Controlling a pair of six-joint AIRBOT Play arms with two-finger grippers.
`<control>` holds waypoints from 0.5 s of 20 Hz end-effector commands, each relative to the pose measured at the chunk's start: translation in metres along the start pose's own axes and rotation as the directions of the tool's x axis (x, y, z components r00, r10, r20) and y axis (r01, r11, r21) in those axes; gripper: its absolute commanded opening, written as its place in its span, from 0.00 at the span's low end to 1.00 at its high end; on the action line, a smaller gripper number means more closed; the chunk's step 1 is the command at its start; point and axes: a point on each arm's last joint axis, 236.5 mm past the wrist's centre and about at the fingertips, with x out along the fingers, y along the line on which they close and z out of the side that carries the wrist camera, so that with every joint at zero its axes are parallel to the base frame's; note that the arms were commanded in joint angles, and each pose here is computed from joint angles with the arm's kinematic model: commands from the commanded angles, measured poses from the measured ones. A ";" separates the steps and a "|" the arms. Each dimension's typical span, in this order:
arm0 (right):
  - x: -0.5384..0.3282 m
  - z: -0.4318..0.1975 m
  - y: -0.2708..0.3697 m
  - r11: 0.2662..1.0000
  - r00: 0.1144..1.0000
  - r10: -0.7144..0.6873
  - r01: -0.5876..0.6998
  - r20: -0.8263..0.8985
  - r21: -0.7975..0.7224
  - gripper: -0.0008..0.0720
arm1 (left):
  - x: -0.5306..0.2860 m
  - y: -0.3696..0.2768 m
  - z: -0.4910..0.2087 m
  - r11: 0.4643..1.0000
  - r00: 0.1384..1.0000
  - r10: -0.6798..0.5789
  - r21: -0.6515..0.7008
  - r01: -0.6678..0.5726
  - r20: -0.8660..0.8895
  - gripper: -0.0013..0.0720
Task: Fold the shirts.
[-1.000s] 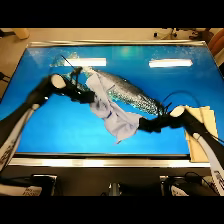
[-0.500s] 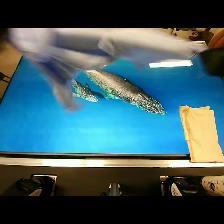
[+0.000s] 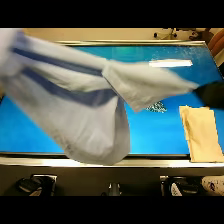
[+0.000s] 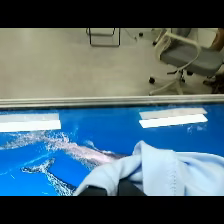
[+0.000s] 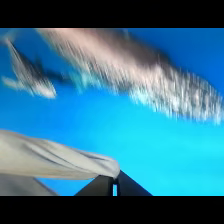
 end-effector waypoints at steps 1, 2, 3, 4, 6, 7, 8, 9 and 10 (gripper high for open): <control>0.073 -0.065 -0.039 0.991 0.967 -0.021 0.054 -0.256 0.123 0.03 | 0.100 -0.017 -0.023 0.999 0.999 -0.044 0.008 0.044 0.029 0.06; 0.093 -0.070 -0.041 0.984 0.967 0.006 0.040 -0.257 0.174 0.03 | 0.133 -0.025 -0.024 0.998 0.997 -0.064 -0.024 0.065 0.049 0.06; 0.109 -0.070 -0.040 0.977 0.970 0.037 0.016 -0.241 0.214 0.03 | 0.164 -0.030 -0.030 0.996 0.997 -0.073 -0.042 0.075 0.040 0.06; 0.122 -0.068 -0.040 0.969 0.974 0.057 -0.001 -0.220 0.247 0.03 | 0.197 -0.034 -0.041 0.996 0.997 -0.077 -0.054 0.077 0.004 0.06; 0.141 -0.059 -0.047 0.960 0.980 0.057 -0.002 -0.189 0.279 0.03 | 0.257 -0.039 -0.080 0.995 0.990 -0.074 -0.079 0.065 -0.118 0.06; 0.149 -0.056 -0.052 0.958 0.982 0.048 0.007 -0.185 0.287 0.03 | 0.282 -0.041 -0.109 0.994 0.977 -0.074 -0.095 0.056 -0.198 0.06; 0.158 -0.056 -0.057 0.953 0.980 0.044 0.016 -0.193 0.302 0.03 | 0.304 -0.045 -0.149 0.990 0.950 -0.087 -0.128 0.050 -0.299 0.06; 0.167 -0.058 -0.061 0.949 0.977 0.042 0.026 -0.208 0.313 0.03 | 0.317 -0.052 -0.191 0.984 0.906 -0.112 -0.175 0.043 -0.407 0.06; 0.176 -0.062 -0.065 0.942 0.973 0.042 0.038 -0.229 0.333 0.03 | 0.318 -0.060 -0.241 0.972 0.829 -0.152 -0.232 0.028 -0.538 0.08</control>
